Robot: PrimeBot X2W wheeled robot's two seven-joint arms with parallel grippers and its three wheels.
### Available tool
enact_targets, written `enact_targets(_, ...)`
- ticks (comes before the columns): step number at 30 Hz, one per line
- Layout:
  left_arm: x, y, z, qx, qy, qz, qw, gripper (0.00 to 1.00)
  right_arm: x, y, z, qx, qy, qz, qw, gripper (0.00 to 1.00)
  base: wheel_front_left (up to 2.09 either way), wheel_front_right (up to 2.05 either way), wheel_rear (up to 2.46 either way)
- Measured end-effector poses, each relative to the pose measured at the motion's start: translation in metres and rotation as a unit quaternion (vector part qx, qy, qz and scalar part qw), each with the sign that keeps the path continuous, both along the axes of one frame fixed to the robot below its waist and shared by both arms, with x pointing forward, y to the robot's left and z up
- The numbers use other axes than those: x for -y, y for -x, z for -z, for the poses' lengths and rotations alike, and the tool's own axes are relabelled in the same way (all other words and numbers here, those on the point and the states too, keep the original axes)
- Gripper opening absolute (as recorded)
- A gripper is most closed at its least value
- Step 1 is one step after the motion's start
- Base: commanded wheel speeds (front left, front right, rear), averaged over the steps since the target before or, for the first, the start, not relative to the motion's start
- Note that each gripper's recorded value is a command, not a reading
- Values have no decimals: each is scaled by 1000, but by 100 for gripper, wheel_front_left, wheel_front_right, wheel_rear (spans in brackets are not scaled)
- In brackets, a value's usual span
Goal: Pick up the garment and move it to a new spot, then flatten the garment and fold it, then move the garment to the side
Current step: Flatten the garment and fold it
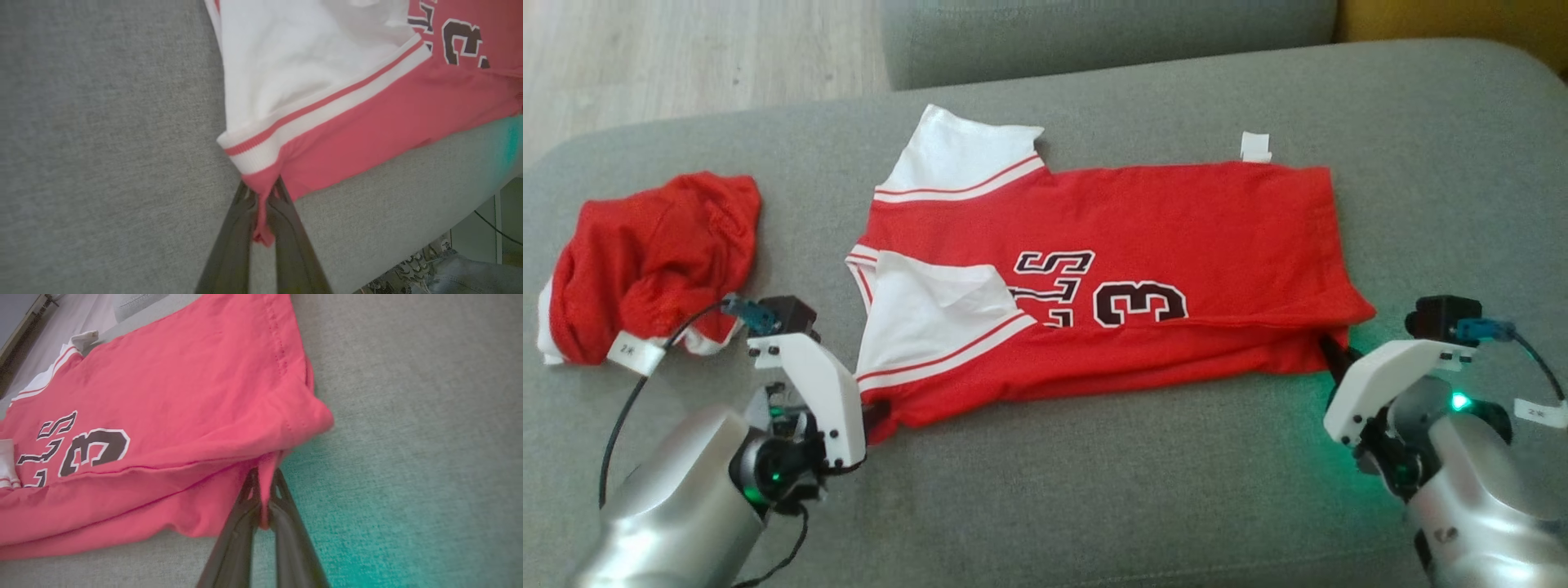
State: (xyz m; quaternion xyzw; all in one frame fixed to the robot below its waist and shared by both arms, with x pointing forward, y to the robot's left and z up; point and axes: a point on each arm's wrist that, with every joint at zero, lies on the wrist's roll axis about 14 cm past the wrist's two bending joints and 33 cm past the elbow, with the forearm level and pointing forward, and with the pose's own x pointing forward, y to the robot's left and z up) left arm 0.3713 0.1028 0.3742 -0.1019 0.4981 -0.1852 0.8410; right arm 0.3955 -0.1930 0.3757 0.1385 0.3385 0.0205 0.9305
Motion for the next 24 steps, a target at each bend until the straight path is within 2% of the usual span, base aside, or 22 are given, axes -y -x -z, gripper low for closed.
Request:
enact_targets(2, -2, 1, -6, 10, 0, 3, 1000, 0, 7, 2, -6, 5, 12, -5, 1000, 0, 0, 0, 0)
enact_targets(11, -20, 31, -16, 4, -10, 26, 1000, 0, 40, 36, -1, -59, 65, -42, 995, 0, 0, 0, 0)
enact_targets(22, -6, 100, -1, -60, 12, 47, 997, 0, 57, 95, 18, -127, 67, -46, 989, 0, 0, 0, 0)
enact_targets(24, -3, 105, 0, -66, 17, 48, 997, 100, 61, 96, 14, -120, 68, -38, 990, 83, 0, 0, 0)
